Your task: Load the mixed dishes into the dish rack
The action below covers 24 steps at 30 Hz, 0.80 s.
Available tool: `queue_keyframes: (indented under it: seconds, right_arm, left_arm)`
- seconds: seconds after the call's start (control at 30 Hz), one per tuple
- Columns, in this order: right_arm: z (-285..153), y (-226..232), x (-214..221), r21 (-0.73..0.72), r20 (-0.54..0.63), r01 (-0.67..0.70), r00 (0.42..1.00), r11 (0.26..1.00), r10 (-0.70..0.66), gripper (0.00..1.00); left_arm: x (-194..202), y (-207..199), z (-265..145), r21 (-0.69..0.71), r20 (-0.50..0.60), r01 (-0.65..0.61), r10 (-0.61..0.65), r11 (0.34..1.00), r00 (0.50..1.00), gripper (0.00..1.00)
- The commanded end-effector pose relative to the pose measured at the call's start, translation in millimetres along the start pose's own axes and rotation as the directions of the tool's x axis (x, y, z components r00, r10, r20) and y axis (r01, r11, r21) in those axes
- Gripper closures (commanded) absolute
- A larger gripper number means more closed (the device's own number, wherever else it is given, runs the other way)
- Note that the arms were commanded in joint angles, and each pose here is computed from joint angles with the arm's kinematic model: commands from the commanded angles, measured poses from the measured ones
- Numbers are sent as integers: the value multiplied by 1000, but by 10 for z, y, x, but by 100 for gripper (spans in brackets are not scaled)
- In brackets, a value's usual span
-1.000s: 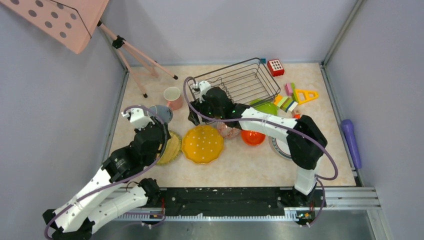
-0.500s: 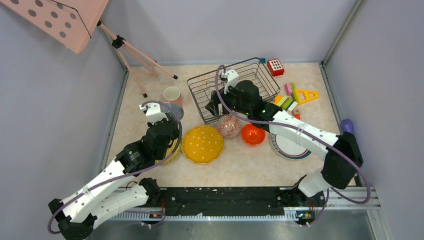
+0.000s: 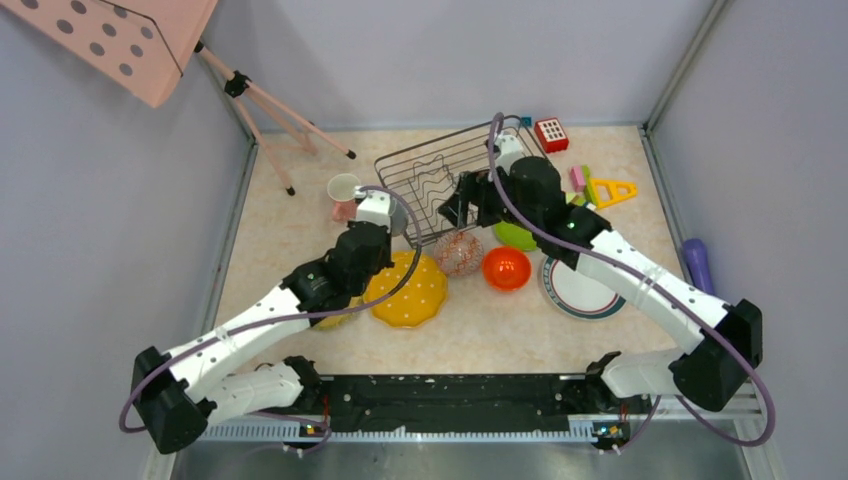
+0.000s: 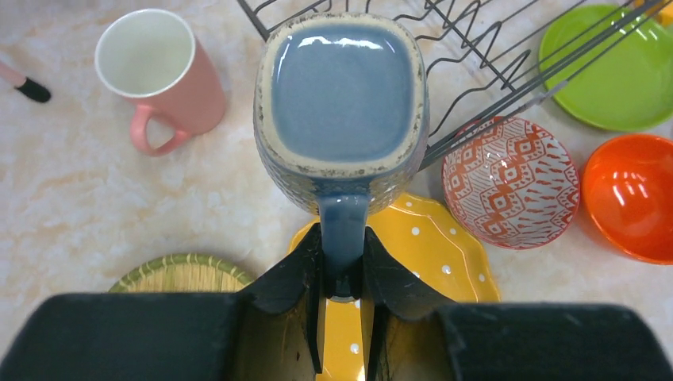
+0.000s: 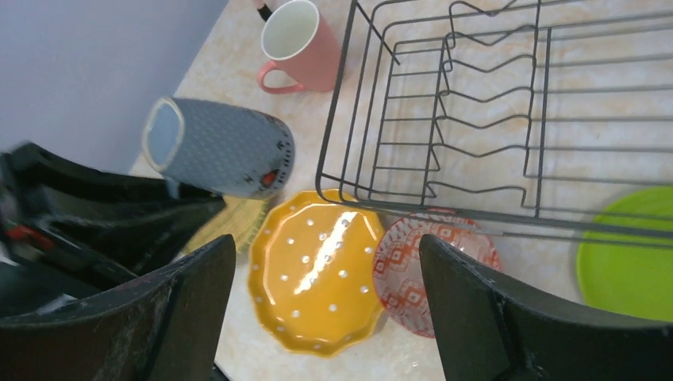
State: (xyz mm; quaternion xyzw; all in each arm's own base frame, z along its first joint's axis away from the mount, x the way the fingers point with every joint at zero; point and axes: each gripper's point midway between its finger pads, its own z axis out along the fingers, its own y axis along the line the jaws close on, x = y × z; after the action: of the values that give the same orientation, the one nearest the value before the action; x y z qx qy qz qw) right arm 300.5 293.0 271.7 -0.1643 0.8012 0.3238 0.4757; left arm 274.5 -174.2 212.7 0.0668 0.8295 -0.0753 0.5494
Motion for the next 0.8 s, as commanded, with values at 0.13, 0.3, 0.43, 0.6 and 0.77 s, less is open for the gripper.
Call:
queue_keyframes:
  seconds: [0.13,0.3,0.43,0.6,0.77]
  right_arm:
    - [-194,74,-406,136,71,-460,888,877,454,15]
    - [-129,180,-395,152,45,-638,767,755,640,14]
    - [-38,332,-401,115,-1,-731,677,673,736,12]
    - [67,498,-404,99,-75,-802,584,589,808,9]
    - [102,597,-382,82,-122,-840,526,536,842,8]
  left_arm:
    - [-549,-437,188,145,145,-162,141,976,979,100]
    - [-632,-481,280,124,219,-287,256,950,942,100]
    - [-683,-559,252,127,310,-425,371,896,875,100]
    - [-658,-612,210,113,402,-556,474,824,784,100]
    - [-693,-572,270,62,386,-585,521,808,761,100]
